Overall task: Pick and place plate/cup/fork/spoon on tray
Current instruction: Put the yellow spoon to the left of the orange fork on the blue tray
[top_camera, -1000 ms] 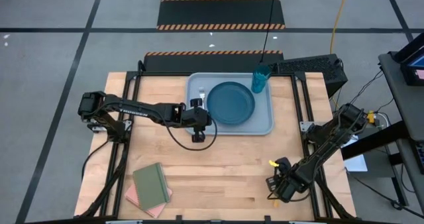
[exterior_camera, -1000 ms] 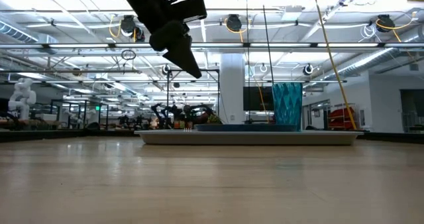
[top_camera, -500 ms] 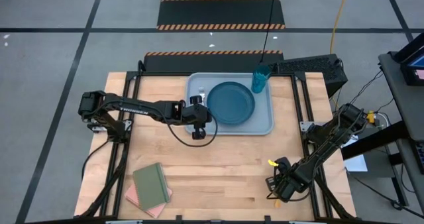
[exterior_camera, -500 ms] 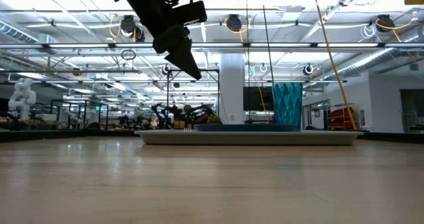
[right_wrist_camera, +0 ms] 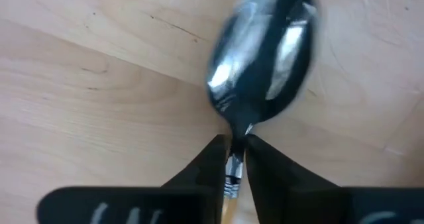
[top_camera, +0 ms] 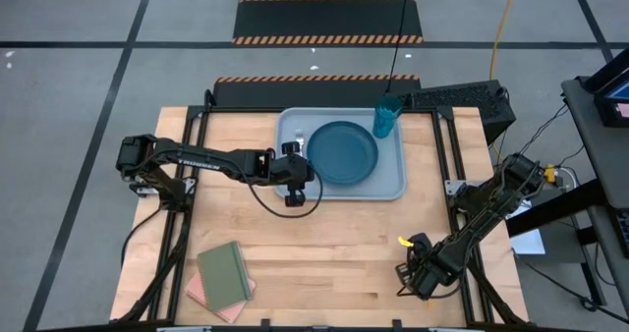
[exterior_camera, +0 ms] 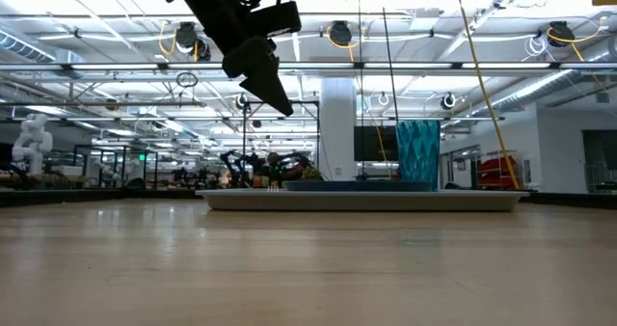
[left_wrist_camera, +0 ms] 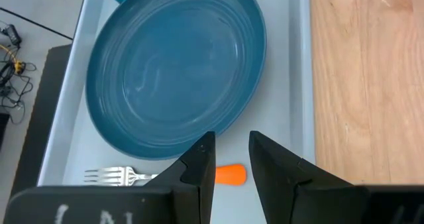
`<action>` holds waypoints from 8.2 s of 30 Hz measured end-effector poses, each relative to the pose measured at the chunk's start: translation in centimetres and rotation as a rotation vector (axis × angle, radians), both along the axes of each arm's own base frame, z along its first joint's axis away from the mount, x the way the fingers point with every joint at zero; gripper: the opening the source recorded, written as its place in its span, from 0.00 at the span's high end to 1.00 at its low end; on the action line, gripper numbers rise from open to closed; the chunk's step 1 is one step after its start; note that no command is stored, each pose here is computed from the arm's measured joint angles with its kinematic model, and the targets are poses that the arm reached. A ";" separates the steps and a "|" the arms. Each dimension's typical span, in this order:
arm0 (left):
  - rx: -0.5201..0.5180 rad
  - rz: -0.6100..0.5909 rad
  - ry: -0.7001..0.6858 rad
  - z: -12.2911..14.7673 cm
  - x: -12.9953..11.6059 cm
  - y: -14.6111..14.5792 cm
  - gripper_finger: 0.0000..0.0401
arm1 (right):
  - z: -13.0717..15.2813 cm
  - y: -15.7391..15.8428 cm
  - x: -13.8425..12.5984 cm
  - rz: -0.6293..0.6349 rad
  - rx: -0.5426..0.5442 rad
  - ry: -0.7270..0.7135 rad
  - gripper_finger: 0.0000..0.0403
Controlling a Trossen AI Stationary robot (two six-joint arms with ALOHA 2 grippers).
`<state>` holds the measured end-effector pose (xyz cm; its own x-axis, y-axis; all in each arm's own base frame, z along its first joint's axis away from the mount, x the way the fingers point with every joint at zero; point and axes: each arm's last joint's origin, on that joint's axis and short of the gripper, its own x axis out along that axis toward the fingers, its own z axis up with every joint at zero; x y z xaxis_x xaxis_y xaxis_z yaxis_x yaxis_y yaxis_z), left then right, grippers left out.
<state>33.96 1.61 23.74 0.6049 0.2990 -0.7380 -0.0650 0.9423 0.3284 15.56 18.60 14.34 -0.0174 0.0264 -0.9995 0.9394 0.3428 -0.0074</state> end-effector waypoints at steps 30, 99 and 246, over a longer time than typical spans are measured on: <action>-0.005 0.006 0.005 0.0 -0.1 0.0 0.76 | 0.9 -4.8 4.5 0.218 -0.429 -0.328 0.99; -0.473 -0.094 -0.641 -6.2 1.2 -18.1 0.42 | 8.8 -4.4 14.0 0.760 -0.856 -1.258 1.00; -0.102 0.119 -0.797 -4.4 4.9 -8.8 0.60 | 9.1 -8.8 11.3 0.107 -1.090 -1.202 0.94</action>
<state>38.84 -7.21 19.38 0.9287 0.3489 -0.1255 -0.3447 0.9371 0.0540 26.88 9.76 23.42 0.7888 -0.6143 0.0196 0.5561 0.7270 0.4028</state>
